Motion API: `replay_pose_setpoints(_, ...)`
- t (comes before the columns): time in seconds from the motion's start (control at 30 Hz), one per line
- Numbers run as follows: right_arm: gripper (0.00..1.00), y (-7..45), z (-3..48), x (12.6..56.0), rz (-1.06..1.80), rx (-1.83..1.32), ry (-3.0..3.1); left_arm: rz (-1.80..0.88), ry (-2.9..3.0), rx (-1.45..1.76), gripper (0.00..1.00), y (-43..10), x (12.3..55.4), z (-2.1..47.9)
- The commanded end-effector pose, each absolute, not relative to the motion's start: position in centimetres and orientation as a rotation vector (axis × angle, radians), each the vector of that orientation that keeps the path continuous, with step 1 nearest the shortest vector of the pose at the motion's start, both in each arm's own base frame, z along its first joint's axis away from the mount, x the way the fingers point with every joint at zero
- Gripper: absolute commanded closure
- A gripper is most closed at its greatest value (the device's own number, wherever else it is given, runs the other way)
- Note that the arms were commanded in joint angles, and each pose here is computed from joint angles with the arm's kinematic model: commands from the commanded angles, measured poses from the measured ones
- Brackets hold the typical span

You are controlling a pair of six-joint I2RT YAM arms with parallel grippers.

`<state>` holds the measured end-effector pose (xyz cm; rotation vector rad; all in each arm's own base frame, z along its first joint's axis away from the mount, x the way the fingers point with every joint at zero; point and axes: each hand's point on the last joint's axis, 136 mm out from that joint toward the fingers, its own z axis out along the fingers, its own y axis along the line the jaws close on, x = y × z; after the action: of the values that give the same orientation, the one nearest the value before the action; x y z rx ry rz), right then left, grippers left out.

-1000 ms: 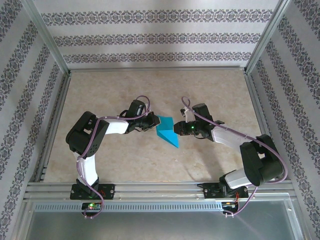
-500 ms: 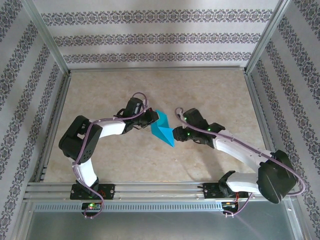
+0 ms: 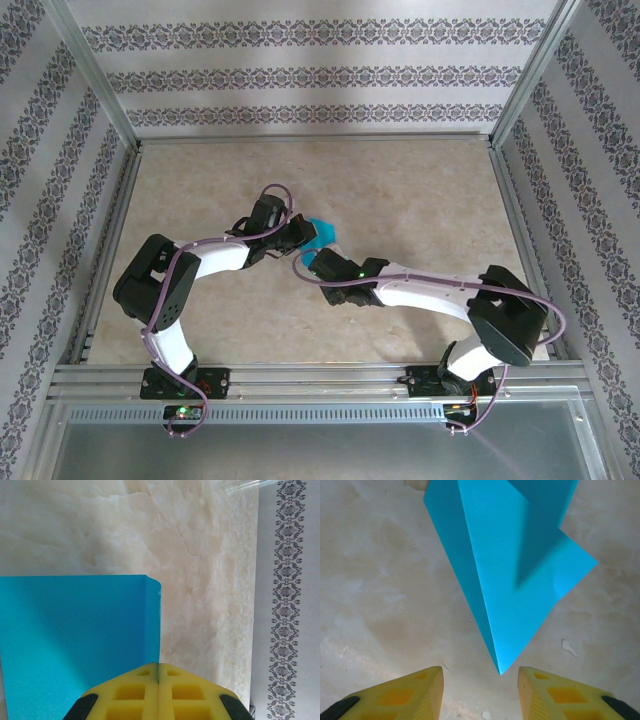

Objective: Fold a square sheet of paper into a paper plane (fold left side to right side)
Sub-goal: Fourth fold the wing at the center of the table.

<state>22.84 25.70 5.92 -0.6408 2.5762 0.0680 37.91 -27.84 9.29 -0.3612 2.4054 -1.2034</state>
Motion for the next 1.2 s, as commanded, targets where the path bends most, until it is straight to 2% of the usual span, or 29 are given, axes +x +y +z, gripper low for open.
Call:
replay_pose_setpoints(0.0,0.56,26.4,6.3,24.4,0.010,-0.614,2.521,-1.190,2.442,-0.379,0.99,-27.9,37.0,8.6)
replay_pose_setpoints(0.7,0.69,26.9,3.9,26.5,-0.152,-0.619,2.487,-1.180,2.443,-0.383,0.99,-27.8,37.0,8.4)
replay_pose_setpoints(1.17,0.79,26.3,2.8,26.3,-0.193,-0.633,2.502,-1.176,2.446,-0.384,0.99,-27.7,36.9,8.3)
